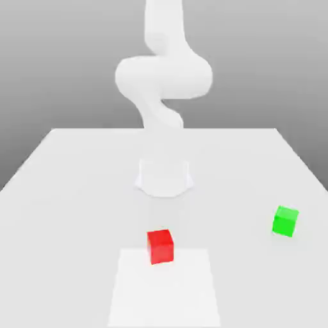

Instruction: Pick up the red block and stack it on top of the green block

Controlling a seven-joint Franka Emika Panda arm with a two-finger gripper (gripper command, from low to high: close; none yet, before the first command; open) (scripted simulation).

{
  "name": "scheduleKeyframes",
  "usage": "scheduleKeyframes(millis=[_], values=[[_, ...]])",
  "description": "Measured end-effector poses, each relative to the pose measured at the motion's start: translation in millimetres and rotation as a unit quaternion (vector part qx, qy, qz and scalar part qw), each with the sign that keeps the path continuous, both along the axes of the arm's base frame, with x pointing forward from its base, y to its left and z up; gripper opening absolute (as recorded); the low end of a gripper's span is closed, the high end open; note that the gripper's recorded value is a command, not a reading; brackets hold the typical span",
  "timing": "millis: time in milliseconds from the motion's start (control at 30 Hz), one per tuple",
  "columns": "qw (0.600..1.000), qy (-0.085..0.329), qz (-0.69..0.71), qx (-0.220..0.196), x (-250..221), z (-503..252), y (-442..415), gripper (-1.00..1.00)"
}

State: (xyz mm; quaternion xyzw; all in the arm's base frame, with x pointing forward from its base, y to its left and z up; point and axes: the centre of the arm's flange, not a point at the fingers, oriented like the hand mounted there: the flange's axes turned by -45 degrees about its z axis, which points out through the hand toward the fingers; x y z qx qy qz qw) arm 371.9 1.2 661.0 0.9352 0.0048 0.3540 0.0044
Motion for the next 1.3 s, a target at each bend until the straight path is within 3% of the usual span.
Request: scheduleKeyframes(millis=[133,300,600,767,800,1033,1300], values=[[0.997,0.074,0.017,-0.017,32.1,-99.4,-0.2,0.0],[0.985,0.166,0.04,-0.03,37.7,-224.6,-3.4,0.0],[0.936,0.339,0.092,-0.034,-38.2,-451.9,-9.2,0.0],[0.93,0.352,0.096,-0.034,-48.3,-505.7,-9.7,0.0],[0.93,0.352,0.096,-0.034,-49.3,-513.3,-9.8,-1.0],[0.93,0.353,0.096,-0.034,-49.7,-515.1,-9.6,-1.0],[0.93,0.353,0.096,-0.034,-49.5,-458.7,-9.7,-1.0]])
